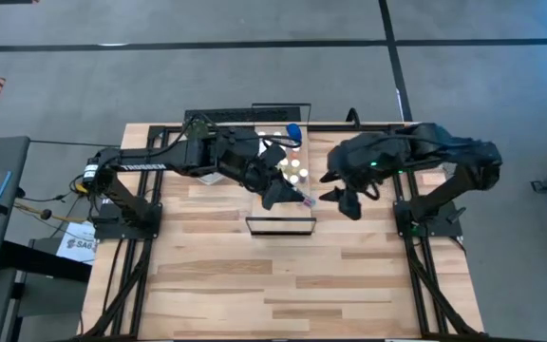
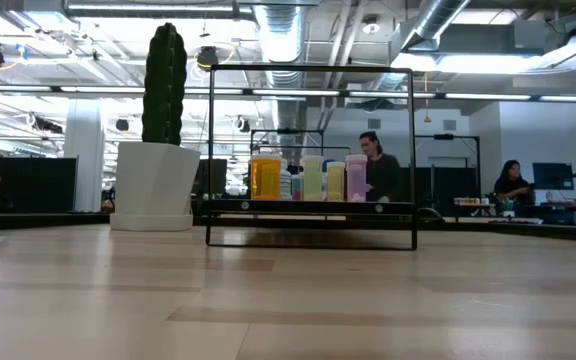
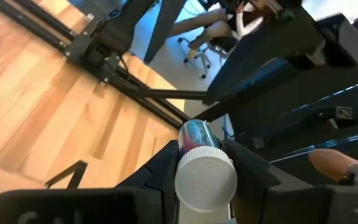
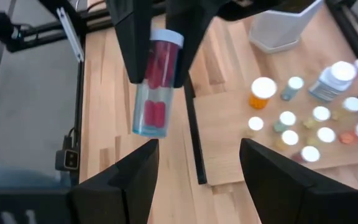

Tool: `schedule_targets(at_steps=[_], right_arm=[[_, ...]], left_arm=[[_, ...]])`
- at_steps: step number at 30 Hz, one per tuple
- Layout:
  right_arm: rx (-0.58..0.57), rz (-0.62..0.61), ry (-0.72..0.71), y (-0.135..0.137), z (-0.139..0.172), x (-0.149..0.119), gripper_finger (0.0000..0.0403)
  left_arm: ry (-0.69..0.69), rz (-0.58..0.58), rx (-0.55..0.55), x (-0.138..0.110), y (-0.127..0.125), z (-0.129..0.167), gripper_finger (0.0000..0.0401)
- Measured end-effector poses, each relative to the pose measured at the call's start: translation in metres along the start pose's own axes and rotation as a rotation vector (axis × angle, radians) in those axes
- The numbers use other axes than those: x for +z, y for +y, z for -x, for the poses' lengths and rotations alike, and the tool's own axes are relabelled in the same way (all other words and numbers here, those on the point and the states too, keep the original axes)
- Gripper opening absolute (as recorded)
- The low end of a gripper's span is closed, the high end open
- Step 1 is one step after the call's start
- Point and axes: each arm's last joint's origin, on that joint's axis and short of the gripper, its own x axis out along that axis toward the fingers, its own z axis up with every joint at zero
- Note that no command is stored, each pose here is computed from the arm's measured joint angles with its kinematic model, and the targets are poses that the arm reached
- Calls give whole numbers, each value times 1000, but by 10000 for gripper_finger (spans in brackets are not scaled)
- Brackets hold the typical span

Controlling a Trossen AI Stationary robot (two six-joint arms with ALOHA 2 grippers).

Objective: Pick and place medicine bottles onto shelf by color
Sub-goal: Put the blue pill bottle on the shelf

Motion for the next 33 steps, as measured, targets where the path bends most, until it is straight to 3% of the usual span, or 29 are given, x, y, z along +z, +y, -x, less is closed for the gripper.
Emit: schedule_targets(at_steps=[7, 14, 33], right_arm=[[48, 21, 38, -2, -26, 9, 244], [39, 39, 60, -3, -46, 13, 244], [46, 35, 23, -3, -47, 17, 242]], left_arm=[[18, 26, 96, -5, 7, 0, 92], [-7, 12, 120, -4, 7, 0, 92], [-45, -34, 144, -2, 7, 0, 92]])
